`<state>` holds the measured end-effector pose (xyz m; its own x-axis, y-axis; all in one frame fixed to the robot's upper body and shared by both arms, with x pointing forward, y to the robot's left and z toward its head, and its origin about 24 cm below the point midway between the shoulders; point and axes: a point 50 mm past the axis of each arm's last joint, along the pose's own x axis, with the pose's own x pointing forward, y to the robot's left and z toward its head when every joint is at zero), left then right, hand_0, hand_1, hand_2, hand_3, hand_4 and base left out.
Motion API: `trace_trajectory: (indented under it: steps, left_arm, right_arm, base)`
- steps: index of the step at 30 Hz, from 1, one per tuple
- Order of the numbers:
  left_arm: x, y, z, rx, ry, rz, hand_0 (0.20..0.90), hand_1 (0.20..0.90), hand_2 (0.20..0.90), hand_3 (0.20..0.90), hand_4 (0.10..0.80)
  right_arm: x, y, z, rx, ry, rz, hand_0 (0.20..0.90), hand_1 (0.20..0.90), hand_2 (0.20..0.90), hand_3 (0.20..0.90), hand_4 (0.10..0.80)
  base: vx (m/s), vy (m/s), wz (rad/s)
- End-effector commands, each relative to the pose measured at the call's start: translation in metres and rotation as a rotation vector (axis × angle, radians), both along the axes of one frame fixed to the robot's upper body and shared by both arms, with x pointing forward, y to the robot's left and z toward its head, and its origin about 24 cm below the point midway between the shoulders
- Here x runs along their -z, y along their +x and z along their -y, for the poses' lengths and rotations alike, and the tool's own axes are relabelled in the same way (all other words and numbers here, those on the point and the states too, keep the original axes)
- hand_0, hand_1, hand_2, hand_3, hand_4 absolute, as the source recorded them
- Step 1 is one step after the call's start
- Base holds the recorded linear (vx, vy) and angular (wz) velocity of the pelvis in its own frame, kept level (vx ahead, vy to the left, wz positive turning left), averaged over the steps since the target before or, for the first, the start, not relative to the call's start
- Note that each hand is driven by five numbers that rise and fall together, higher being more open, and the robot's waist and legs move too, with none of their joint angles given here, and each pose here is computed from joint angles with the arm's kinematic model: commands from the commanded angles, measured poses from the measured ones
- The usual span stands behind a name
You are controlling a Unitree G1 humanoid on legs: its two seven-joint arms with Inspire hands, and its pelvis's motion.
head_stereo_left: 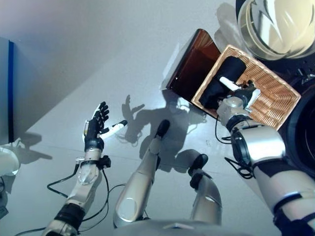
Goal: Pick up the clothes and place them into the washing machine
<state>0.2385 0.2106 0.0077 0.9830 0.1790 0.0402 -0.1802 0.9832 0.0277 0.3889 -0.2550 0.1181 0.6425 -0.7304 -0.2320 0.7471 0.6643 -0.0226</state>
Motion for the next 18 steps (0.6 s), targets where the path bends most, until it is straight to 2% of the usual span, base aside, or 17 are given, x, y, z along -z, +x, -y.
trace_trajectory:
  steps: [1, 2, 3, 6, 9, 11, 12, 14, 15, 16, 17, 18]
  left_arm:
    - [-0.047, 0.005, -0.011, -0.026, 0.021, 0.249, 0.900, 0.900, 0.900, 0.900, 0.800]
    - [-0.048, 0.005, -0.011, -0.024, 0.022, 0.252, 0.900, 0.900, 0.900, 0.900, 0.800]
    - [-0.049, 0.005, -0.011, -0.022, 0.023, 0.259, 0.900, 0.900, 0.900, 0.900, 0.800]
    - [-0.052, 0.005, -0.010, -0.017, 0.035, 0.272, 0.900, 0.900, 0.900, 0.900, 0.800]
    - [-0.055, 0.006, -0.011, -0.015, 0.043, 0.287, 0.900, 0.900, 0.900, 0.900, 0.800]
    - [-0.055, 0.007, -0.010, -0.017, 0.041, 0.290, 0.900, 0.900, 0.900, 0.900, 0.800]
    - [-0.056, 0.007, -0.010, -0.018, 0.044, 0.293, 0.900, 0.900, 0.900, 0.900, 0.800]
    - [-0.058, 0.008, -0.011, -0.020, 0.043, 0.300, 0.900, 0.900, 0.900, 0.900, 0.800]
    - [-0.058, 0.007, -0.011, -0.019, 0.043, 0.301, 0.900, 0.900, 0.900, 0.900, 0.800]
    - [-0.058, 0.007, -0.011, -0.019, 0.043, 0.301, 0.900, 0.900, 0.900, 0.900, 0.800]
    - [-0.058, 0.008, -0.011, -0.017, 0.042, 0.300, 0.900, 0.900, 0.900, 0.900, 0.800]
    - [-0.058, 0.008, -0.011, -0.017, 0.042, 0.300, 0.900, 0.900, 0.900, 0.900, 0.800]
  right_arm:
    - [-0.055, 0.003, 0.030, 0.085, -0.174, 0.112, 0.461, 0.461, 0.461, 0.461, 0.486]
    - [-0.056, 0.002, 0.033, 0.091, -0.186, 0.104, 0.230, 0.230, 0.230, 0.230, 0.322]
    - [-0.057, 0.001, 0.035, 0.096, -0.193, 0.102, 0.200, 0.200, 0.200, 0.200, 0.300]
    - [-0.057, -0.002, 0.042, 0.109, -0.213, 0.095, 0.200, 0.200, 0.200, 0.200, 0.300]
    - [-0.060, -0.005, 0.050, 0.122, -0.229, 0.092, 0.238, 0.238, 0.238, 0.238, 0.327]
    - [-0.060, -0.006, 0.054, 0.121, -0.244, 0.083, 0.389, 0.389, 0.389, 0.389, 0.435]
    - [-0.061, -0.007, 0.055, 0.121, -0.250, 0.079, 0.406, 0.406, 0.406, 0.406, 0.447]
    - [-0.062, -0.007, 0.056, 0.121, -0.260, 0.077, 0.491, 0.491, 0.491, 0.491, 0.508]
    - [-0.062, -0.008, 0.058, 0.125, -0.261, 0.074, 0.505, 0.505, 0.505, 0.505, 0.518]
    - [-0.062, -0.008, 0.059, 0.125, -0.262, 0.074, 0.560, 0.560, 0.560, 0.560, 0.557]
    - [-0.064, -0.009, 0.060, 0.127, -0.267, 0.070, 0.573, 0.573, 0.573, 0.573, 0.567]
    - [-0.064, -0.009, 0.061, 0.128, -0.267, 0.070, 0.200, 0.200, 0.200, 0.200, 0.300]
  base:
    - [0.000, 0.000, 0.00]
    - [0.016, -0.011, 0.04]
    - [0.014, -0.013, 0.05]
    - [0.012, -0.017, 0.08]
    - [0.014, -0.026, 0.09]
    - [0.021, 0.000, 0.11]
    - [0.018, 0.000, 0.16]
    - [0.009, -0.009, 0.16]
    - [0.006, -0.007, 0.11]
    - [0.002, -0.005, 0.08]
    - [-0.001, -0.003, 0.10]
    - [0.000, 0.000, 0.10]
